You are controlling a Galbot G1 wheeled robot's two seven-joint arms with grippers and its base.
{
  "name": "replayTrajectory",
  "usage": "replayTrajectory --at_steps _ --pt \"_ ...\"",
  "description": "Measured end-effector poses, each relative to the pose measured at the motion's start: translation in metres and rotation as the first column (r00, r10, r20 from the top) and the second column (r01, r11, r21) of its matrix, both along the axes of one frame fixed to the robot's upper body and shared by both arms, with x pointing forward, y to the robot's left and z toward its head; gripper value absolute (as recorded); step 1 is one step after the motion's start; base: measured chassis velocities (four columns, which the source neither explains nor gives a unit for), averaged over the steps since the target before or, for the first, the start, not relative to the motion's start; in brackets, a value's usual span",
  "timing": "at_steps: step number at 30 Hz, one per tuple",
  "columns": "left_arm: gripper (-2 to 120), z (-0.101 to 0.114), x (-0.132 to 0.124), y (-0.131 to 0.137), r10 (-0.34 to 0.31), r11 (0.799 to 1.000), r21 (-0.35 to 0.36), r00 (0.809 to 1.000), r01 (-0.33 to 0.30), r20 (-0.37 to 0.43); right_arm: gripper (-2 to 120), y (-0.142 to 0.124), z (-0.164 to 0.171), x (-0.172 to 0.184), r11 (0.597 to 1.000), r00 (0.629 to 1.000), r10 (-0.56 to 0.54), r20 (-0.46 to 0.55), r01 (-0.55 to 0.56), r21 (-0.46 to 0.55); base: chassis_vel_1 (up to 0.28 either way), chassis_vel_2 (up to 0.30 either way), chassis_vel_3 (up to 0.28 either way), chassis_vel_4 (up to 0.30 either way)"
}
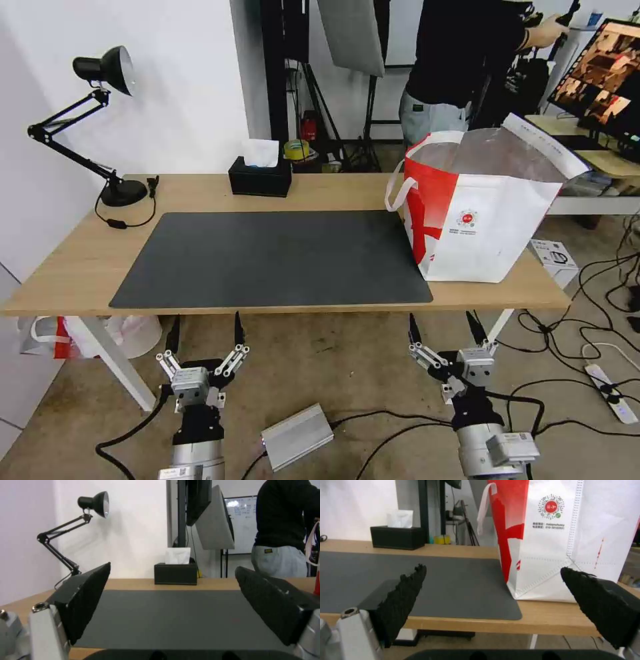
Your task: Pick up the trash from the table and place it into the takeout bag.
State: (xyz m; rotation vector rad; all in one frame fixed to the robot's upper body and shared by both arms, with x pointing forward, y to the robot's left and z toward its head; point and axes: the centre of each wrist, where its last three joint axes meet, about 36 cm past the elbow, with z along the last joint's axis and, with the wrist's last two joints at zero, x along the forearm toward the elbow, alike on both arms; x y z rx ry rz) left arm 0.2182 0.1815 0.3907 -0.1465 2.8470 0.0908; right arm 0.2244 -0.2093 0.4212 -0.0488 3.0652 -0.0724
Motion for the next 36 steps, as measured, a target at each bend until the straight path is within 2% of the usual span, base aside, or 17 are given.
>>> replayTrajectory --at_steps 36 --pt "100 0.0002 0.0 0.0 0.0 1.0 0.0 1.0 0.0 0.0 100 0.0 0.0 0.0 1.0 1.0 0.0 0.0 0.0 0.0 0.0 0.0 0.0 0.0"
